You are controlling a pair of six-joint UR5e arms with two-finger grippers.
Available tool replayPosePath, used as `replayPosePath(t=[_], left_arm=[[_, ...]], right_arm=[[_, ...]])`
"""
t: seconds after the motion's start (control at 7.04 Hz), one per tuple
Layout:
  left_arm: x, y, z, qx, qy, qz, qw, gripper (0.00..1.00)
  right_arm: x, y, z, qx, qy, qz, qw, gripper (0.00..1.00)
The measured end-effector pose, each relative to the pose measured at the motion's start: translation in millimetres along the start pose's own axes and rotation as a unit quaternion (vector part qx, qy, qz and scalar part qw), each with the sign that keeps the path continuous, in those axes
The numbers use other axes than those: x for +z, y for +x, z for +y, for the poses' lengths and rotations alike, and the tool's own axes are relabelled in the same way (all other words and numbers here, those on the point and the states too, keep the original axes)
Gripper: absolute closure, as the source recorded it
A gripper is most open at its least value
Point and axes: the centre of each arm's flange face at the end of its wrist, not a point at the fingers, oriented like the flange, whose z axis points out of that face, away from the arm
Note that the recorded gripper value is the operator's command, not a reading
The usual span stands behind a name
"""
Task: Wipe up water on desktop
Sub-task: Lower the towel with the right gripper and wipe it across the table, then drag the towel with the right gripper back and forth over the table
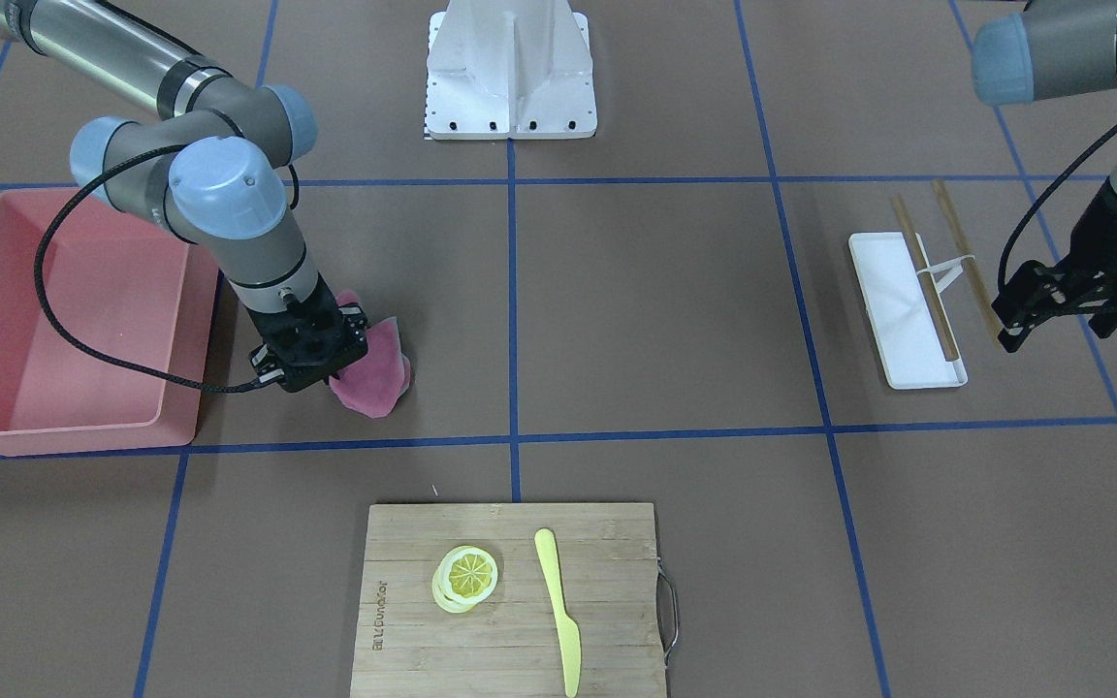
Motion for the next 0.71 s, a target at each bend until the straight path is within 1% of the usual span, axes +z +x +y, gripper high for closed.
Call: replayPosePath(t=[0.14, 0.28, 0.43, 0.57, 0.71], left_arm=[[0.7, 0.2, -0.4, -0.001, -0.001, 0.000, 1.0000, 0.02], [1.5, -0.1, -0.4, -0.002, -0.001, 0.000, 1.0000, 0.02], [1.9, -0.2, -0.5, -0.002, -0.002, -0.001, 1.0000, 0.02], [2.1, -0.4, -0.6, -0.002, -0.002, -0.001, 1.0000, 0.02], [2.3, -0.5, -0.7, -0.002, -0.002, -0.001, 1.0000, 0.02]], right_arm=[[-3.9, 28.1, -13.4, -0.001, -0.003, 0.003, 1.0000, 1.00], [-4.4, 44.3, -19.7, -0.005, -0.006, 0.006, 1.0000, 1.00], [-3.4, 45.6, -20.0, -0.011, -0.005, 0.002, 0.9999, 1.00], [0.7, 33.9, -15.1, -0.020, -0.003, -0.008, 0.9998, 1.00], [7.3, 16.2, -3.8, -0.025, -0.006, -0.018, 0.9995, 1.00]])
